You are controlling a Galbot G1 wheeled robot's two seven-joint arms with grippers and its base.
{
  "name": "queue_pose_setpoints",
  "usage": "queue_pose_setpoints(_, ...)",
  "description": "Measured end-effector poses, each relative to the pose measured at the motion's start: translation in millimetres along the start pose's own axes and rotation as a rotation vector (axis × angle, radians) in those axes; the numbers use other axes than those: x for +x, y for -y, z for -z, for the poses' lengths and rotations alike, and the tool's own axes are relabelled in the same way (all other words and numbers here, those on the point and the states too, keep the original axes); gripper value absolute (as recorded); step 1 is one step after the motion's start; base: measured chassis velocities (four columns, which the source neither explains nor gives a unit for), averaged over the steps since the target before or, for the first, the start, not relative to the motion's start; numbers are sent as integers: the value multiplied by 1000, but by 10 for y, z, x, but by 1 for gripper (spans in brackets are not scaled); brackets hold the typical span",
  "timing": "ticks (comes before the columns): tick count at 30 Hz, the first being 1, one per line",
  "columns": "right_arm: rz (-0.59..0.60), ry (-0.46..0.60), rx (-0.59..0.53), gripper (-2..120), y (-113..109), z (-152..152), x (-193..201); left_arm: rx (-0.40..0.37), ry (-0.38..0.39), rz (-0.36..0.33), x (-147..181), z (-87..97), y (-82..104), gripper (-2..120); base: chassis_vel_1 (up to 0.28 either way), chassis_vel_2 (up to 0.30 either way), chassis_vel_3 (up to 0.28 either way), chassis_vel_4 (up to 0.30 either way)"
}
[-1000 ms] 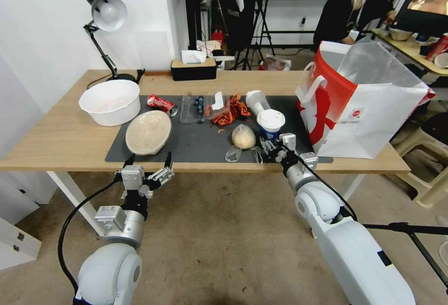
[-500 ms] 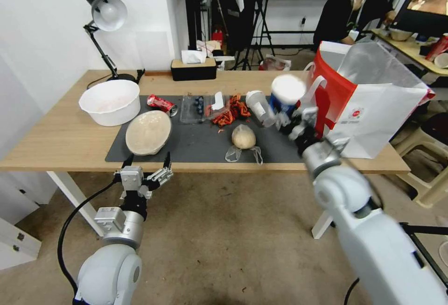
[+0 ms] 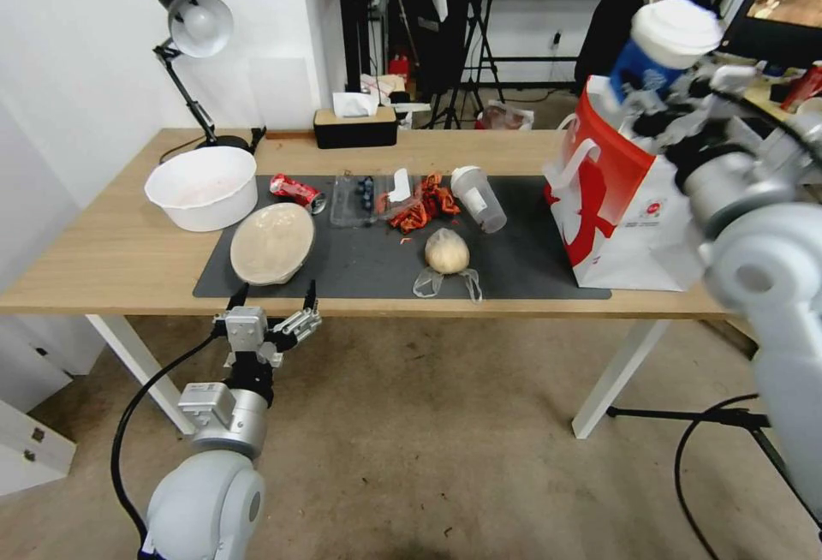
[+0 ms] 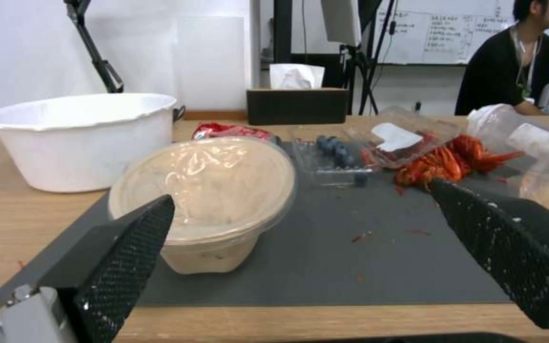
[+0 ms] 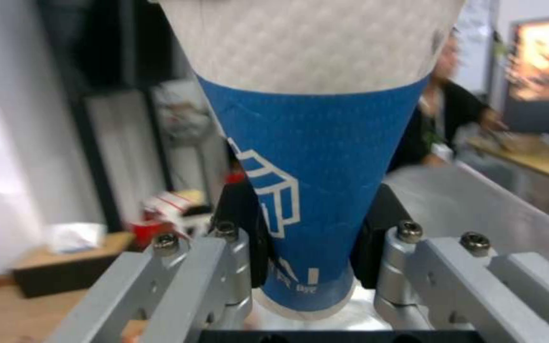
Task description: Pick up the trash from the table and place it into the takeout bag.
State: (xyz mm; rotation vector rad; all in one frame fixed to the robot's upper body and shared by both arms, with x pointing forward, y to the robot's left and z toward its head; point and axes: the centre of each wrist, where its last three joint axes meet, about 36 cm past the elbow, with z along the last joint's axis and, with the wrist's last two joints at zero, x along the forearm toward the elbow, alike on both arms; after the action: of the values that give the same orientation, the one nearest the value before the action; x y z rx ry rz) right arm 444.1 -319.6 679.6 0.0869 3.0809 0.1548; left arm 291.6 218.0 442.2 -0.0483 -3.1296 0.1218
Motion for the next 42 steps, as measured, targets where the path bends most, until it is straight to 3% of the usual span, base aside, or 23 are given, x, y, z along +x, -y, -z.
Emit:
queue_pose_setpoints(6,-112,-126,-36,24,167,121,-215,1,2,-8,-3,-13,23,100,0,0,0,0)
queue_pose_setpoints(8,-165,-224,-133,24,263,236,-338,2,4,-13,-13,-26,34,100,0,0,0,0)
queue_pose_setpoints(11,-190,-268,-165,24,340,286,-419,3,4,-17,-25,-39,46,100,0,0,0,0)
queue_pose_setpoints(13,-211,-301,-182,34,410,322,-494,5,5,-22,-41,-50,63,100,0,0,0,0)
queue_pose_setpoints(16,-223,-321,-191,37,452,327,-539,6,4,-25,-48,-58,73,100,0,0,0,0)
queue_pose_setpoints(19,-234,-350,-206,33,504,328,-585,7,3,-29,-54,-64,86,100,0,0,0,0)
queue_pose_setpoints(22,-243,-390,-224,18,542,292,-627,4,0,-35,-58,-75,97,100,0,0,0,0)
queue_pose_setpoints(26,-235,-398,-239,14,529,301,-614,-2,0,-36,-56,-82,100,100,0,0,0,0)
queue_pose_setpoints(28,-235,-398,-241,16,531,305,-611,-2,0,-36,-55,-83,101,100,0,0,0,0)
queue_pose_setpoints(42,-230,-388,-249,70,525,352,-566,-5,3,-34,-43,-82,94,100,0,0,0,0)
